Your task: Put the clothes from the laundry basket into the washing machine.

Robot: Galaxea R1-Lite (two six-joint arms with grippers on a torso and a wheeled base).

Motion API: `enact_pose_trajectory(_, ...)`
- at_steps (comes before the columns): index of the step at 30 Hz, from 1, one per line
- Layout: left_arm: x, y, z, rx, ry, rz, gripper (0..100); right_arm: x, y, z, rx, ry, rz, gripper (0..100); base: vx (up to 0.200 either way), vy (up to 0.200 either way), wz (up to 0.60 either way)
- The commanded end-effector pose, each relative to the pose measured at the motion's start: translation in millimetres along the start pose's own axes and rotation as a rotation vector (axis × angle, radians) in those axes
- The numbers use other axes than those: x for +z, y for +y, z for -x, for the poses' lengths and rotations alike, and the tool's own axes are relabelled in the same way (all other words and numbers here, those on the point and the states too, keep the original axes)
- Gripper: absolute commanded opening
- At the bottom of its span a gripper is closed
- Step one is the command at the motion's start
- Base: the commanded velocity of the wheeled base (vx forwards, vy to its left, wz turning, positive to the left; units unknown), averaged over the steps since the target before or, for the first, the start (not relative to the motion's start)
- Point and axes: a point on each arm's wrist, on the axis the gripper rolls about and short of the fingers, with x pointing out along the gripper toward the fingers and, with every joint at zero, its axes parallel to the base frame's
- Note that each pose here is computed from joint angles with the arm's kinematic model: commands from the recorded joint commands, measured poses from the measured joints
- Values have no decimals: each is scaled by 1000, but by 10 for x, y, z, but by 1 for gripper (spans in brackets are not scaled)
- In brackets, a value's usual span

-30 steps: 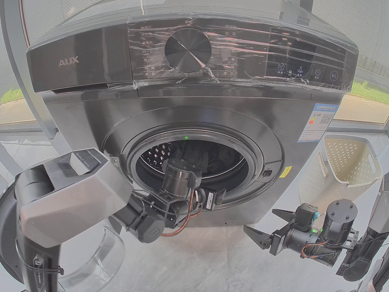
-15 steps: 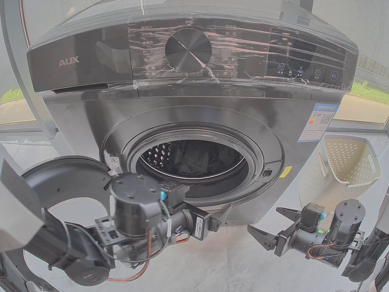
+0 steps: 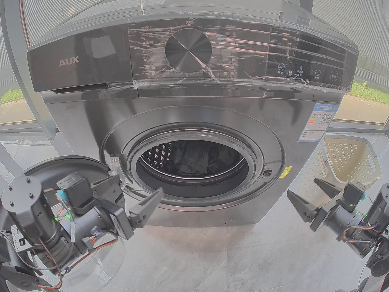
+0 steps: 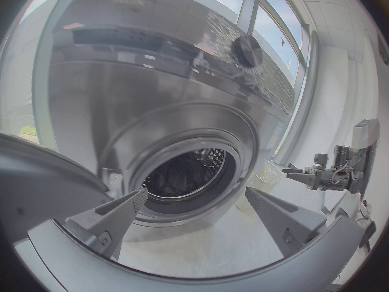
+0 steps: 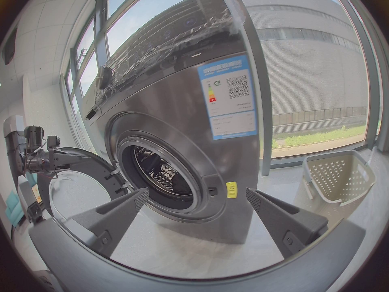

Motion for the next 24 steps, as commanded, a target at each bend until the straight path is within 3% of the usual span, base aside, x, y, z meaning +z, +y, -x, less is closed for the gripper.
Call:
enact_pose_trajectory(1, 137, 157, 282, 97, -110, 29, 100, 190, -140, 259, -61, -81, 25, 100, 0, 0, 0)
enact_pose_trajectory(5, 159, 256, 519, 122, -157, 28, 100, 181, -218, 299, -113, -53, 39, 100, 0, 0, 0)
enact_pose_trajectory(9, 131, 314, 697, 135, -182, -14, 100, 253, -219, 389, -110, -99, 39, 100, -200, 0, 0)
enact_pose_trajectory(16, 120, 387, 890, 172, -195, -24, 100, 224, -245, 638, -120, -36, 31, 100, -200, 0, 0)
enact_pose_trajectory(19, 31, 445, 995, 207, -165, -63, 100, 183, -293, 779, -163, 5, 27, 100, -200, 0, 0)
enact_pose_trajectory(20, -20, 480, 1051, 231, -162, -87, 100, 175, -325, 849, -191, 10, 32, 100, -200, 0, 0)
enact_pose_trajectory(24, -115, 547, 1182, 270, -171, -126, 100, 171, -383, 993, -260, -5, 48, 100, -150, 0, 0)
